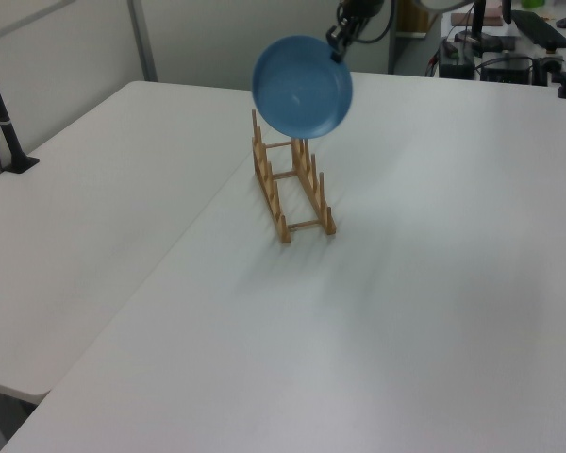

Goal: Place plate in plate rack
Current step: 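Lift the plate by its rim and tilt it upright, then carry the upright plate over the rack and lower it between pegs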

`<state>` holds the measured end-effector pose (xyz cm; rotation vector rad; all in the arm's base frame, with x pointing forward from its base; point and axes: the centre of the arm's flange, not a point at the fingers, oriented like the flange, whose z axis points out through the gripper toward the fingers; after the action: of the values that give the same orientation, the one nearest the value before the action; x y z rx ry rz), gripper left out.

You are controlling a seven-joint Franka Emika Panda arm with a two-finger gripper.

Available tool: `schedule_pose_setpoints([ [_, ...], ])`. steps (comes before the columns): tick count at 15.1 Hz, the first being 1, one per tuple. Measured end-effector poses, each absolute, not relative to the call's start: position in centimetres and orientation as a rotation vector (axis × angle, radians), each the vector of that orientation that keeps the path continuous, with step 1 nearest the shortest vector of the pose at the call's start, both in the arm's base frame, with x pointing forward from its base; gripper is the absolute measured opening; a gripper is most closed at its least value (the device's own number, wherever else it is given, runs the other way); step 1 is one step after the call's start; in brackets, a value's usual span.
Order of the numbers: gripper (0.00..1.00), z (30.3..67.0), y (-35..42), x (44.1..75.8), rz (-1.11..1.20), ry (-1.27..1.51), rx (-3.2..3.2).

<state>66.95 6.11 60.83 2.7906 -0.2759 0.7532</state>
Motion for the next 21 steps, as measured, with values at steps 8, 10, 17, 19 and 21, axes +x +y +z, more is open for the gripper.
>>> schedule_pose_setpoints([
  [8, 0.05, 55.0, 8.9, 69.8, 0.904, -0.287, 2.556],
  [10, 0.05, 53.6, 9.1, 70.3, 0.918, -0.298, 2.517],
  [17, 0.05, 51.7, 8.9, 70.6, 0.931, -0.292, 2.446],
  [19, 0.05, 51.0, 8.8, 70.6, 0.925, -0.284, 2.430],
  [21, 0.05, 50.4, 8.6, 70.6, 0.916, -0.272, 2.420],
])
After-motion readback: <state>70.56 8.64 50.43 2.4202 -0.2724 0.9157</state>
